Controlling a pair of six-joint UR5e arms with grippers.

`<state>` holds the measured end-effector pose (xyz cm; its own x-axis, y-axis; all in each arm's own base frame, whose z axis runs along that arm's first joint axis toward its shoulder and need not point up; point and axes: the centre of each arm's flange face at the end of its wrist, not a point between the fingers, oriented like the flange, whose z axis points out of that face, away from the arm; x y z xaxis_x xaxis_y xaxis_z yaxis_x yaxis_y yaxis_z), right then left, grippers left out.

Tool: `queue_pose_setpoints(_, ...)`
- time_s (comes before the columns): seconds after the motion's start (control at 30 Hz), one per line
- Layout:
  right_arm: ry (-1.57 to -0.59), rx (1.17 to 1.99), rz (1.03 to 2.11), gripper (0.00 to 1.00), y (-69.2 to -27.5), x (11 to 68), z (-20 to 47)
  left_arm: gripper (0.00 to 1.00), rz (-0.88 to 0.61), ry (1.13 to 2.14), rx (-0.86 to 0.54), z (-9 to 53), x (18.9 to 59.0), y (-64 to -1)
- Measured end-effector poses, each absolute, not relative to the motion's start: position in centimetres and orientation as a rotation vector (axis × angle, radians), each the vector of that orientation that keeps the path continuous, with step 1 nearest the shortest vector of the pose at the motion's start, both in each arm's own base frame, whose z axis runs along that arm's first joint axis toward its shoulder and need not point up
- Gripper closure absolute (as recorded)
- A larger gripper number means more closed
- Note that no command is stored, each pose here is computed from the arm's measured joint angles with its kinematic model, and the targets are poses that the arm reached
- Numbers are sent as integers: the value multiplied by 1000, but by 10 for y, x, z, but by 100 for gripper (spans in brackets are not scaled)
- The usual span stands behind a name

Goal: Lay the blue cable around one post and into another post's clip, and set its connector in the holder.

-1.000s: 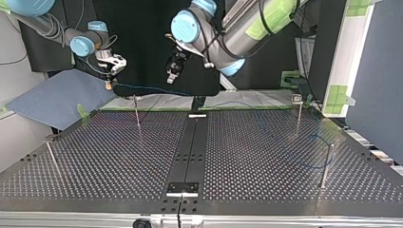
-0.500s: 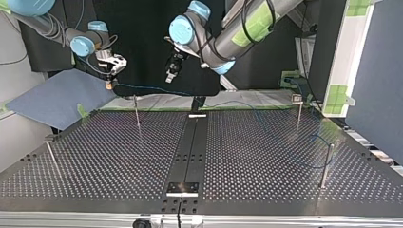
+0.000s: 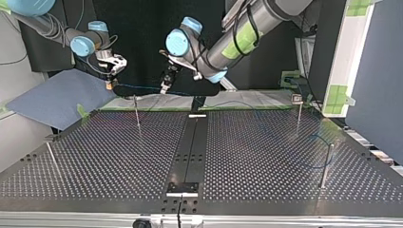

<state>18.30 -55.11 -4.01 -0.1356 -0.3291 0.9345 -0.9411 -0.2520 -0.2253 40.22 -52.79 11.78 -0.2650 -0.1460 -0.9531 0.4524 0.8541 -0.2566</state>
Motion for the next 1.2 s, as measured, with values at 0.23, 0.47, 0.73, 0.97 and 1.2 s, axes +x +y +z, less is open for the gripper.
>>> queue_pose_setpoints(0.23,-1435,1573,1407,100,-551,183,-40,0,-556,1722,220,88,421,-530)
queue_pose_setpoints(0.47,-1433,1575,1408,100,-551,184,-40,0,-560,1702,212,61,431,-534)
queue_pose_setpoints(0.73,-1432,1571,1412,100,-552,184,-40,0,-556,1693,206,25,435,-535)
queue_pose_setpoints(0.97,-1432,1570,1413,100,-552,184,-39,0,-533,1690,198,-12,434,-531)
queue_pose_setpoints(1.2,-1432,1570,1413,100,-552,184,-39,0,-513,1712,212,-47,429,-525)
